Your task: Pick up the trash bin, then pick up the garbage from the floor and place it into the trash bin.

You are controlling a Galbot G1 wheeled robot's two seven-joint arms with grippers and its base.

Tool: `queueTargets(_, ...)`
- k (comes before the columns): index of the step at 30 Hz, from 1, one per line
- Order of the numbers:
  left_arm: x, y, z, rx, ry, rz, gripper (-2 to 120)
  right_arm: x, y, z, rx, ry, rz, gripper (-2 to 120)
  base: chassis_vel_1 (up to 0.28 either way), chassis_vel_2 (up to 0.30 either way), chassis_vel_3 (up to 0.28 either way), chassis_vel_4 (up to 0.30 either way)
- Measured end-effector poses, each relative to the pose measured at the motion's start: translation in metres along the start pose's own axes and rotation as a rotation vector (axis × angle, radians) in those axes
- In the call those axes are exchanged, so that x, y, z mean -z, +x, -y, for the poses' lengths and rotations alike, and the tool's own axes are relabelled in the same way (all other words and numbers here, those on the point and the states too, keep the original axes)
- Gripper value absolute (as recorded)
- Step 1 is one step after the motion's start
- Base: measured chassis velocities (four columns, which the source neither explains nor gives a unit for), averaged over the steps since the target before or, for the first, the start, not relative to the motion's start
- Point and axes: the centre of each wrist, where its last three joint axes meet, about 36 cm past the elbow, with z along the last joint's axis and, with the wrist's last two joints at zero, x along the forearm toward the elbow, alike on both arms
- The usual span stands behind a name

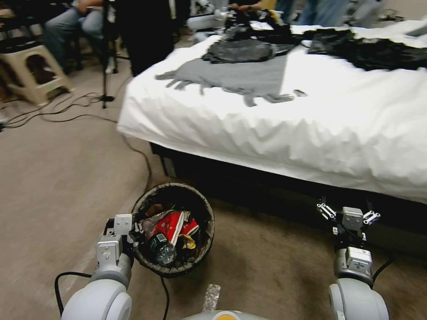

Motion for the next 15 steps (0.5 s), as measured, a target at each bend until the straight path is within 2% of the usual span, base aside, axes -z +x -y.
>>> queueTargets(15, 0.0004, -0.0061, 0.0025, -0.006, 0.004, -0.002, 0, -0.0032, -0.0001, 0.0006, 0.003, 0.012, -0.008, 100, 0.129, 0.118, 0.124, 0.130)
